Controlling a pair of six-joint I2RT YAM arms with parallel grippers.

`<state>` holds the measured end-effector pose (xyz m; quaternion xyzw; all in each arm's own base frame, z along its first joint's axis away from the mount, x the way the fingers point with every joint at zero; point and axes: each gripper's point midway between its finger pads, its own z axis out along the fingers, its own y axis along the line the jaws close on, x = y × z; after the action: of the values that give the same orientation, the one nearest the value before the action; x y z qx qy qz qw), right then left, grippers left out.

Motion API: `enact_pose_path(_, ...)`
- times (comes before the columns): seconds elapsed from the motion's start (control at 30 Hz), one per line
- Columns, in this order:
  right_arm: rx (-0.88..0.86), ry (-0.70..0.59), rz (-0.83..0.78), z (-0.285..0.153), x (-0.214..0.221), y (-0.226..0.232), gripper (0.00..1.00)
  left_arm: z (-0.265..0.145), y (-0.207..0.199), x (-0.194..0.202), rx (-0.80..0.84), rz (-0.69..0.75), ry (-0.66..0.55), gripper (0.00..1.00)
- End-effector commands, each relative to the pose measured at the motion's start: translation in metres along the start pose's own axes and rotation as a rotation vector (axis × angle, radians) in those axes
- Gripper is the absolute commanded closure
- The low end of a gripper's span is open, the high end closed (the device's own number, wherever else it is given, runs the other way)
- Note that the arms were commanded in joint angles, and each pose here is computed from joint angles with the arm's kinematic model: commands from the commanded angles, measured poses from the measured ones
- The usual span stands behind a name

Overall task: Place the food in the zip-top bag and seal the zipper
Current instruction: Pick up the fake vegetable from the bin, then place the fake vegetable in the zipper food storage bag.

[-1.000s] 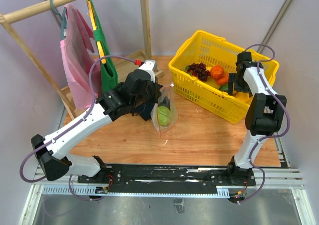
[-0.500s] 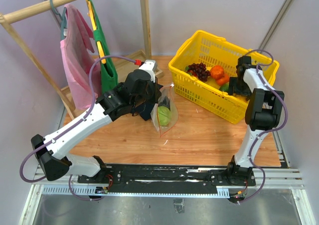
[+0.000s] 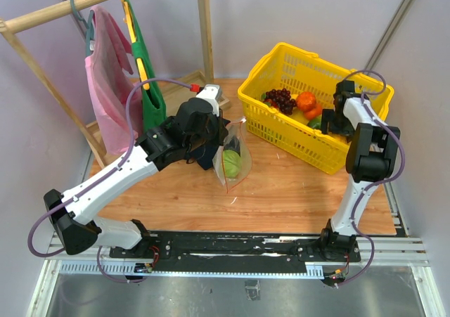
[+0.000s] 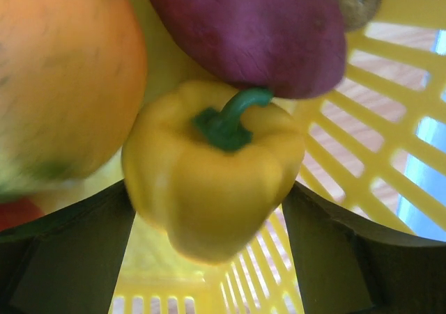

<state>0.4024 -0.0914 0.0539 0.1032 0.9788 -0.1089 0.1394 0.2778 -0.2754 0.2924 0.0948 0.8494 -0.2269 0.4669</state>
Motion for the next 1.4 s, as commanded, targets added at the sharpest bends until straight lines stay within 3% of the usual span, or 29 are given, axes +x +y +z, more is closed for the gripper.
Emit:
enact_pose_path(0.0,-0.06,0.054,-0.003,0.026,0.014,0.01,0.15,-0.001,-0.004,-0.011,0.026,-0.013,-0.044,1.0)
enact_pose_path(0.17,-0.054,0.035,-0.005,0.025,0.009,0.008,0.17,-0.001,-0.004,-0.01,0.025,-0.015,-0.042,1.0)
enact_pose_path(0.37,-0.053,0.0,0.0,0.01,0.003,0.005,0.36,-0.001,-0.003,-0.011,0.023,-0.015,-0.042,1.0)
enact_pose_path(0.57,-0.054,-0.116,0.022,-0.038,-0.012,-0.002,0.45,-0.002,-0.003,-0.012,0.017,-0.011,-0.037,1.0)
enact_pose_path(1.0,-0.067,-0.364,0.058,-0.139,-0.027,-0.003,0.49,0.004,0.003,-0.009,-0.024,-0.004,-0.02,1.0)
enact_pose_path(1.37,-0.224,-0.661,0.03,-0.251,-0.009,0.042,0.49,0.011,0.004,-0.005,-0.051,-0.01,0.005,1.0)
